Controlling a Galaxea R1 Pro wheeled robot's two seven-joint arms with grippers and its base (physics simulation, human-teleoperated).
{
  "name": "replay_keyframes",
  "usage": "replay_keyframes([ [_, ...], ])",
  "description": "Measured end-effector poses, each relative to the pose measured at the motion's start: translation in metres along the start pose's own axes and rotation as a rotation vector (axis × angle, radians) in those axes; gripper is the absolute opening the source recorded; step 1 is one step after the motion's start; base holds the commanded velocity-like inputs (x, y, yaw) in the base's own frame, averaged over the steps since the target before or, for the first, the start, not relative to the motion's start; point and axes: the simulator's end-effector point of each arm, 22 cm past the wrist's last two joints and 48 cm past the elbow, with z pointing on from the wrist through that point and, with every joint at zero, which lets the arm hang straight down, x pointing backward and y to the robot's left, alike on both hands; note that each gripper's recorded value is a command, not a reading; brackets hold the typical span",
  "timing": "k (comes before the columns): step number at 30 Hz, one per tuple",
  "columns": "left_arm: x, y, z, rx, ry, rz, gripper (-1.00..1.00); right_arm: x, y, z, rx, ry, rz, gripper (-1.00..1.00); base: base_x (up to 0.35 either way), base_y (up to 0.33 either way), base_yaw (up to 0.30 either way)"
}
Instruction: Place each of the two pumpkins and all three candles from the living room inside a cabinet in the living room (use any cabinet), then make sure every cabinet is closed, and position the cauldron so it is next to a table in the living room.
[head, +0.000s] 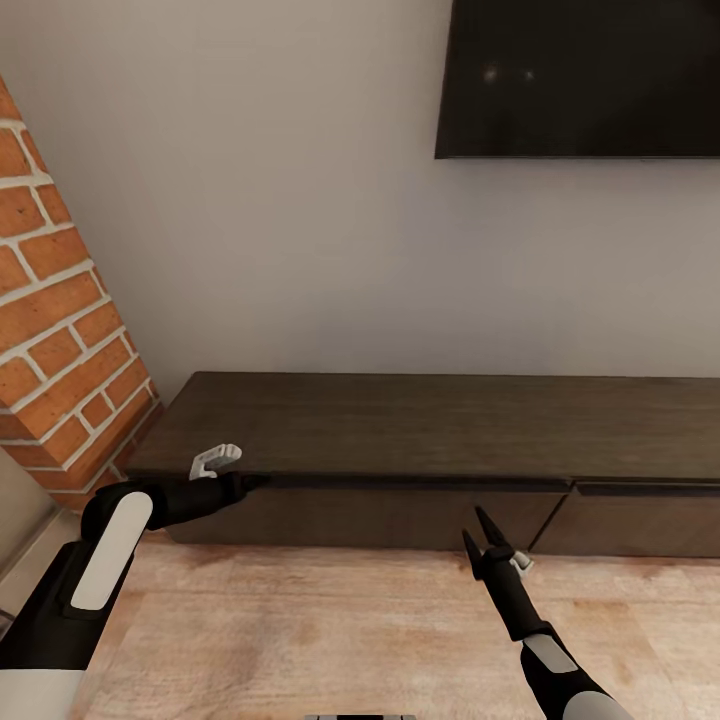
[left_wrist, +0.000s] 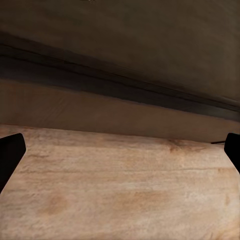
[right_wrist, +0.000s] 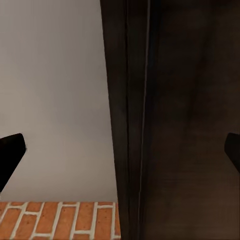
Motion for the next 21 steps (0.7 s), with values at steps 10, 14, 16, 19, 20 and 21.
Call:
replay_keyframes([
  [10, 0.0000, 0.0000, 0.0000, 0.000, 0.000, 0.000, 1.00, 0.0008, 0.0118, -0.0004, -0.054, 0.002, 0.000, 1.00, 0.000, 0.000, 0.000],
  [14, 0.0000, 0.0000, 0.0000, 0.000, 0.000, 0.000, 1.00, 0.0009, 0.0121, -0.0005, -0.056, 0.002, -0.001, 1.00, 0.007, 0.000, 0.000],
  [16, 0.0000, -0.0001, -0.0001, 0.000, 0.000, 0.000, 1.00, 0.0009, 0.0122, -0.0005, -0.055, 0.003, -0.001, 1.00, 0.117, 0.000, 0.000],
  [19, 0.0001, -0.0001, -0.0001, 0.000, 0.000, 0.000, 1.00, 0.0008, 0.0121, -0.0005, -0.055, 0.002, 0.000, 1.00, 0.170, 0.000, 0.000],
  [20, 0.0001, -0.0003, 0.0000, 0.000, 0.000, 0.000, 1.00, 0.0007, 0.0119, -0.0005, -0.054, 0.002, 0.000, 1.00, 0.096, 0.000, 0.000],
  [21, 0.0001, -0.0006, 0.0002, 0.001, 0.000, 0.000, 1.00, 0.0007, 0.0115, -0.0004, -0.052, 0.002, 0.000, 1.00, 0.071, 0.000, 0.000],
])
